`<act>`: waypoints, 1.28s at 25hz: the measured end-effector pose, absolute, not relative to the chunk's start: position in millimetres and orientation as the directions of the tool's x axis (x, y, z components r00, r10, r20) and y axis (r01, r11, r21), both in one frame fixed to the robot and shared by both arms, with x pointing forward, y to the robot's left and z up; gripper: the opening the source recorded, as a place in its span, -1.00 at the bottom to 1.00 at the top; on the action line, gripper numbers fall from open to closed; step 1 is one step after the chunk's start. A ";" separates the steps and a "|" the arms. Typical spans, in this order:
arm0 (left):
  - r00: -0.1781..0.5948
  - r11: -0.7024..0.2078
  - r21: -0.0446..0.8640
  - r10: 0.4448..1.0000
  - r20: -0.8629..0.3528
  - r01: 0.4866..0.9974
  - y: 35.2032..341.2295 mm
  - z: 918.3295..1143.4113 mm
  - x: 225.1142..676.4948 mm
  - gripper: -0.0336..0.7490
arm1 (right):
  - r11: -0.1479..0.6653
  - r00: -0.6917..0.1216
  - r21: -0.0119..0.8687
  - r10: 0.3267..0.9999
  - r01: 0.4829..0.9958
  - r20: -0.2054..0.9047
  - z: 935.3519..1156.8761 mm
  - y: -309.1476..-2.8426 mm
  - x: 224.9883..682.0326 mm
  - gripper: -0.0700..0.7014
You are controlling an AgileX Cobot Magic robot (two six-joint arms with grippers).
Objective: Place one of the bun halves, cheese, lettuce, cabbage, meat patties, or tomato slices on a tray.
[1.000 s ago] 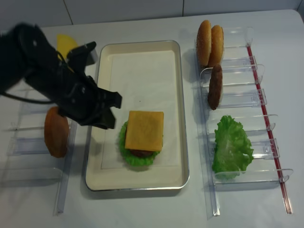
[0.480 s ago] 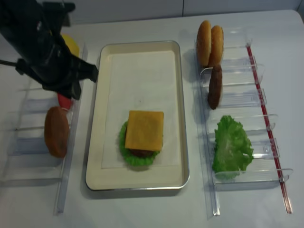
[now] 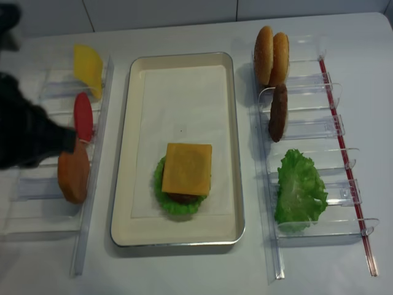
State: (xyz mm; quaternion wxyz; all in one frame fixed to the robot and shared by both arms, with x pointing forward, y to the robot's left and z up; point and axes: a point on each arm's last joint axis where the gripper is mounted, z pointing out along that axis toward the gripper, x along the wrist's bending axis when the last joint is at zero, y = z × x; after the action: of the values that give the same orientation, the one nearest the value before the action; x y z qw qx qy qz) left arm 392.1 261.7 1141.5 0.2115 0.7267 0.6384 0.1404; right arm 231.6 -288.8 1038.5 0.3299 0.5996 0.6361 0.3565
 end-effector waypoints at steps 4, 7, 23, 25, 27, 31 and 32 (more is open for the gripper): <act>0.164 -0.091 0.592 0.984 -0.071 0.801 273.5 1150.3 345.6 -0.61 | 0.029 -0.065 0.849 0.998 0.527 0.006 1038.5 -288.8 231.6 0.03; 0.204 -0.126 0.645 0.978 -0.047 0.753 281.0 1146.6 316.4 -0.61 | 0.036 -0.071 0.849 0.997 0.527 0.002 1038.6 -288.6 231.6 0.03; 0.300 -0.236 0.746 0.953 0.051 0.623 301.7 1064.2 235.3 -0.62 | 0.038 -0.074 0.849 0.997 0.526 0.001 1038.6 -288.4 231.5 0.03; 0.303 -0.241 0.747 0.951 0.056 0.620 302.1 1055.5 233.9 -0.63 | 0.038 -0.074 0.849 0.997 0.526 0.001 1038.6 -288.4 231.5 0.03; 0.306 -0.246 0.742 0.950 0.058 0.623 301.2 1047.0 237.4 -0.63 | 0.038 -0.074 0.849 0.997 0.526 0.001 1038.6 -288.4 231.5 0.03; 0.305 -0.243 0.750 0.951 0.059 0.615 299.7 1039.5 243.0 -0.63 | 0.038 -0.074 0.849 0.997 0.526 0.001 1038.6 -288.4 231.5 0.03; 0.304 -0.242 0.754 0.951 0.059 0.611 299.7 1039.9 243.3 -0.63 | 0.038 -0.074 0.849 0.997 0.526 0.001 1038.6 -288.4 231.5 0.03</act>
State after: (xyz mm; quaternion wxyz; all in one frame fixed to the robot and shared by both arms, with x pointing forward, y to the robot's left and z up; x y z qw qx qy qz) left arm 243.3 299.7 1039.9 0.3193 0.7418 0.5262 0.2662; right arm 231.5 -288.4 1038.6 0.3304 0.5950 0.6402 0.3564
